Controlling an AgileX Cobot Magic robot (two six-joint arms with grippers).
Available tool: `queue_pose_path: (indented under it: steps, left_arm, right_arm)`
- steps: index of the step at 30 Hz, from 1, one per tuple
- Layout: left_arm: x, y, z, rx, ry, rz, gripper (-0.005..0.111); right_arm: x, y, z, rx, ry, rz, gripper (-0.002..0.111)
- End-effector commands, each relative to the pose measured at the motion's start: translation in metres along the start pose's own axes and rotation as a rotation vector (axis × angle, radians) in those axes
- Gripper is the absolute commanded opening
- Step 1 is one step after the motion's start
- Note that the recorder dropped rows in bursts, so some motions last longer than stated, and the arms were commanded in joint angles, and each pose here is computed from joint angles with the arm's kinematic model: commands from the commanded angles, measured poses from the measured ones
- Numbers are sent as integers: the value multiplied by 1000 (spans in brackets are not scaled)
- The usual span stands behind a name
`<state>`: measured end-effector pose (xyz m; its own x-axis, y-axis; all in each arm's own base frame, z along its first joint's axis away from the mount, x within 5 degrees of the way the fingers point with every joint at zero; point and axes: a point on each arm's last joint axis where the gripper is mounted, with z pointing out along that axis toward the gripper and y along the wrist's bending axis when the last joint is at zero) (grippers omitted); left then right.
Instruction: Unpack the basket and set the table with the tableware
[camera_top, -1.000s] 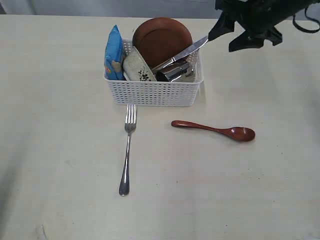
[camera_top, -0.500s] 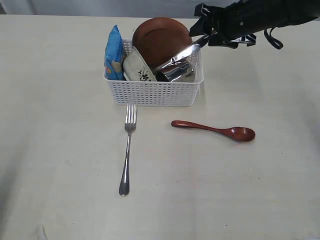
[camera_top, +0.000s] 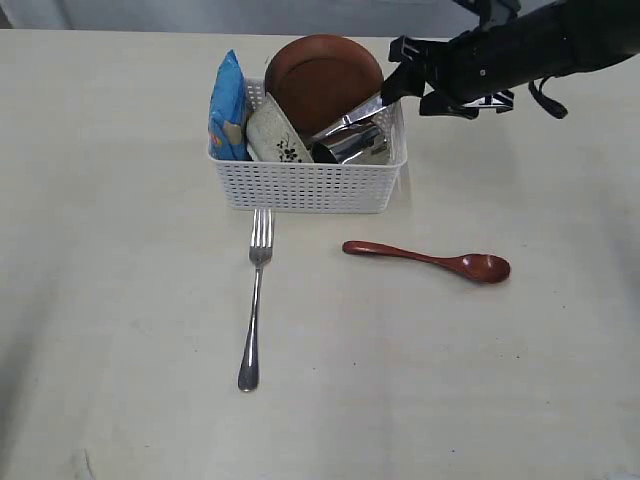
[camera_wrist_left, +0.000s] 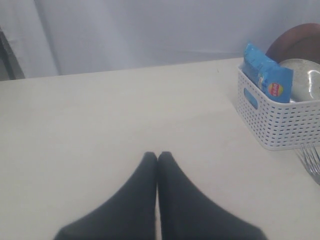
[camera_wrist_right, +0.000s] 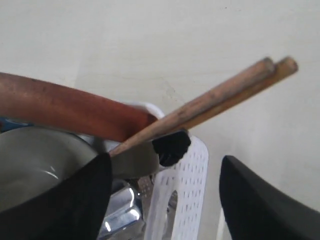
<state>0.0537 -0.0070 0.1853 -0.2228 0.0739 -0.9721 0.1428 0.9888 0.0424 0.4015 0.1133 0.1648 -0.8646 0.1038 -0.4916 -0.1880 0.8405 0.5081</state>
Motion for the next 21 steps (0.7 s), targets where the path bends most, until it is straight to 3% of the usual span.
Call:
queue_pose_path:
  steps: [1, 21]
  left_arm:
    - [1, 0, 0, 1, 0, 1, 0]
    - [1, 0, 0, 1, 0, 1, 0]
  right_arm:
    - [-3, -2, 0, 19, -37, -14, 60]
    - [7, 8, 24, 15, -54, -37, 60]
